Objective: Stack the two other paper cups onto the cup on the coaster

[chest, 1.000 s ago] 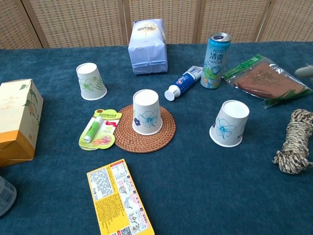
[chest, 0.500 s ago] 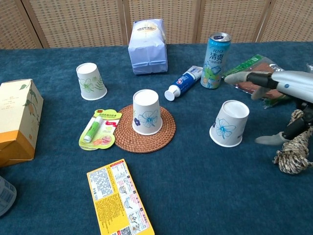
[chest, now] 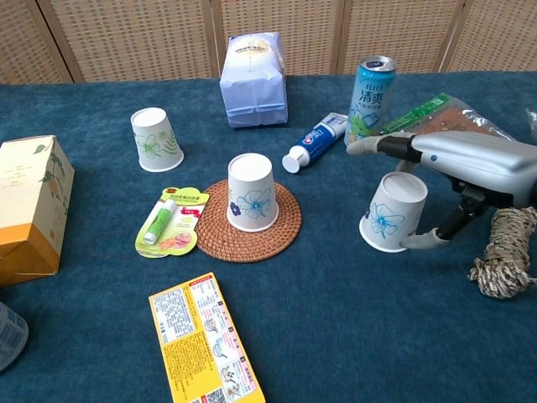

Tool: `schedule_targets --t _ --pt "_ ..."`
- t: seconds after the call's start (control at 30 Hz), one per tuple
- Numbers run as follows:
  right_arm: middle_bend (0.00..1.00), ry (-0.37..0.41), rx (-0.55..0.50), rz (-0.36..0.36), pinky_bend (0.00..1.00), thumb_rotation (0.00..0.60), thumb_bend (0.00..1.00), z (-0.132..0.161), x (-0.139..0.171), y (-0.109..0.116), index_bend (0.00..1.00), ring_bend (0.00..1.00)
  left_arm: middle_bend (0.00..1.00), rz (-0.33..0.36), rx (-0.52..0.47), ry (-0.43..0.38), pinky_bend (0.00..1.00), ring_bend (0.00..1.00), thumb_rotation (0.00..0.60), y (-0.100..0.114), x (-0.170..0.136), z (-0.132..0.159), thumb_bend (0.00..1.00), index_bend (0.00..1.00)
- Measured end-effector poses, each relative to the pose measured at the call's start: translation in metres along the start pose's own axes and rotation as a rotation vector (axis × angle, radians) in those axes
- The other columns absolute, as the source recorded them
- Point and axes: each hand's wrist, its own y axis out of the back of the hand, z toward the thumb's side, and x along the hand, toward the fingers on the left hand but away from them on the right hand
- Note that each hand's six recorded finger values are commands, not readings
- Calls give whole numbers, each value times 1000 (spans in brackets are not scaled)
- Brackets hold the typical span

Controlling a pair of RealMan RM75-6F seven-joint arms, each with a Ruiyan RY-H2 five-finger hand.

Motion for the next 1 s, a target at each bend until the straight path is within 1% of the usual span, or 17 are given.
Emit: schedule_targets --t 0.13,0.2,0.27,0.33,0.37,0.47,0.6,0.63,0.7,0.77,0.87,1.0 --pt "74 -8 13 8 348 600 227 -7 -1 -5 72 0 0 -1 -1 3 0 0 600 0 0 -1 223 0" --pt "113 -10 11 9 400 600 240 -10 -1 -7 110 8 0 -1 -1 5 0 0 600 0 1 -1 223 0" --pt "168 -5 8 4 458 600 261 -11 -1 -9 151 39 0 -2 -1 7 0 0 600 0 1 -2 223 0" --pt "204 -1 4 5 472 600 277 -12 0 -11 188 70 0 -4 1 8 0 0 600 -1 1 -2 223 0" --pt "233 1 -1 5 479 600 292 -13 0 -13 222 95 0 -6 2 8 0 0 600 -1 1 -2 223 0" --pt "312 8 -21 -1 518 600 344 -14 0 -16 312 167 0 -8 5 10 0 0 600 -2 1 -2 223 0" --pt "364 25 -43 -18 579 600 433 -15 1 -19 362 217 0 -7 7 14 0 0 600 -3 2 -3 223 0" --pt "374 28 -46 -23 595 600 467 -15 1 -20 372 226 0 -7 7 15 0 0 600 -3 2 -3 223 0" --pt "385 32 -46 -28 632 600 593 -16 2 -22 388 237 0 -8 8 17 0 0 600 -4 2 -3 223 0" --pt "391 32 -43 -29 657 600 658 -18 3 -24 396 242 0 -9 9 17 0 0 600 -4 2 -3 222 0" --pt "398 30 -49 -29 667 600 696 -20 5 -27 402 249 0 -11 9 18 0 0 600 -5 2 -3 223 0" --pt "402 35 -53 -37 673 600 724 -21 7 -26 407 252 0 -11 10 20 0 0 600 -5 2 -4 222 0"
